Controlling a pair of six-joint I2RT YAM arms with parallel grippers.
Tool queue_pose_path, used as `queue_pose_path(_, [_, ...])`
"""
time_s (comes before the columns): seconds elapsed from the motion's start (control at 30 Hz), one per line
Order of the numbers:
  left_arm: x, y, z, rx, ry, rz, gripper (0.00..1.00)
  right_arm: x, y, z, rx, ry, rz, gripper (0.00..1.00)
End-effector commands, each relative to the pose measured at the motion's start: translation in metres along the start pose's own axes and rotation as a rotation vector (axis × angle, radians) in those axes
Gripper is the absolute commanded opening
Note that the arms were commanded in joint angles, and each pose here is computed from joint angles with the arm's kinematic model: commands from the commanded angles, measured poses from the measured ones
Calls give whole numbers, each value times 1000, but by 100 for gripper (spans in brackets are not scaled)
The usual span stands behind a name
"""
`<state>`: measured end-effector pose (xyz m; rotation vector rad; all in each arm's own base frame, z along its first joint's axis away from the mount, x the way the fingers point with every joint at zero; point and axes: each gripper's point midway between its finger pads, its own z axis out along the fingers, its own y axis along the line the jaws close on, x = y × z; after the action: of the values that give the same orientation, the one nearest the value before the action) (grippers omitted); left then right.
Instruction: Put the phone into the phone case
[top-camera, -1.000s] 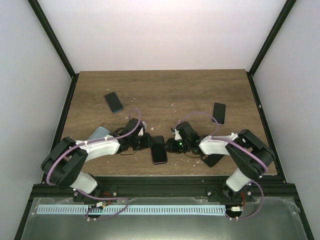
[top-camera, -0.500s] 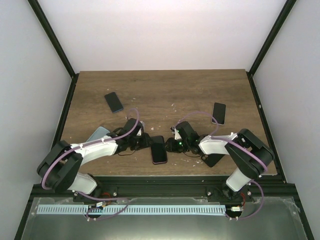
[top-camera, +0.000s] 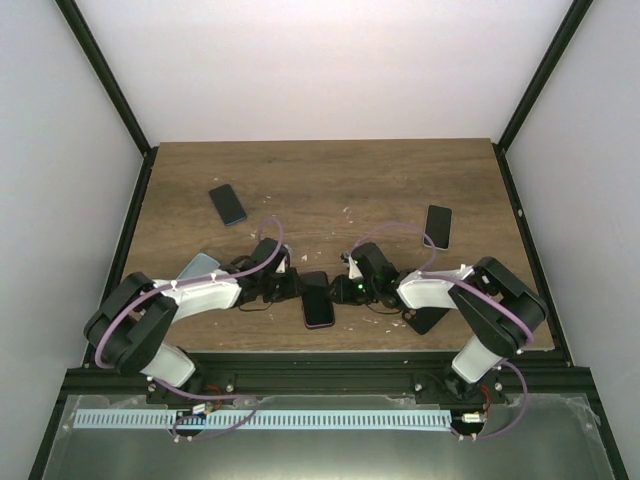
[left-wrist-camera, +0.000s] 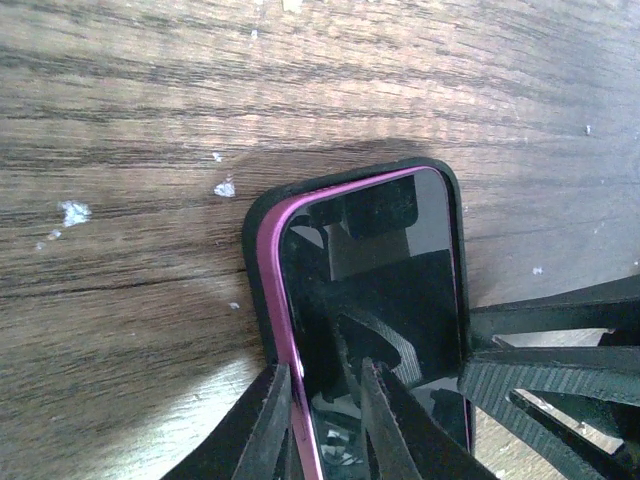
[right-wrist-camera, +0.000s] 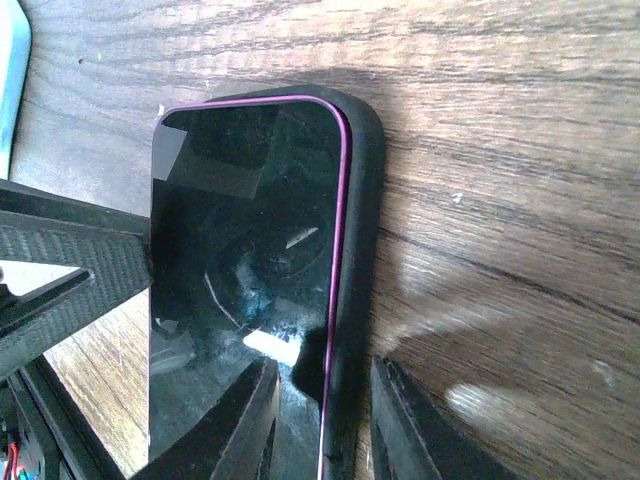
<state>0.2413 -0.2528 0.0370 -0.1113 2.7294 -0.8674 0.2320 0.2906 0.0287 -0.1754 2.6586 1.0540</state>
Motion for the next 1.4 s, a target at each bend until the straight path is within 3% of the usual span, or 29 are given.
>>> queue_pose_path(0.0, [-4, -10, 6, 43, 1, 11, 22, -9, 4, 3, -20, -24, -28, 26])
queue_pose_path(0.23, [3, -15, 13, 90, 38, -10, 12, -10, 10, 4, -61, -29, -50, 26])
queue_pose_path(0.47, [8, -20, 12, 125, 57, -39, 10, -11, 15, 4, -86, -35, -61, 26])
queue_pose_path(0.83, [9, -13, -17, 91, 19, -33, 33, -1, 3, -7, -20, -18, 17, 31])
queue_pose_path(1.37, [33, -5, -14, 145, 92, -41, 34, 20, 6, -9, -105, 28, 111, 37])
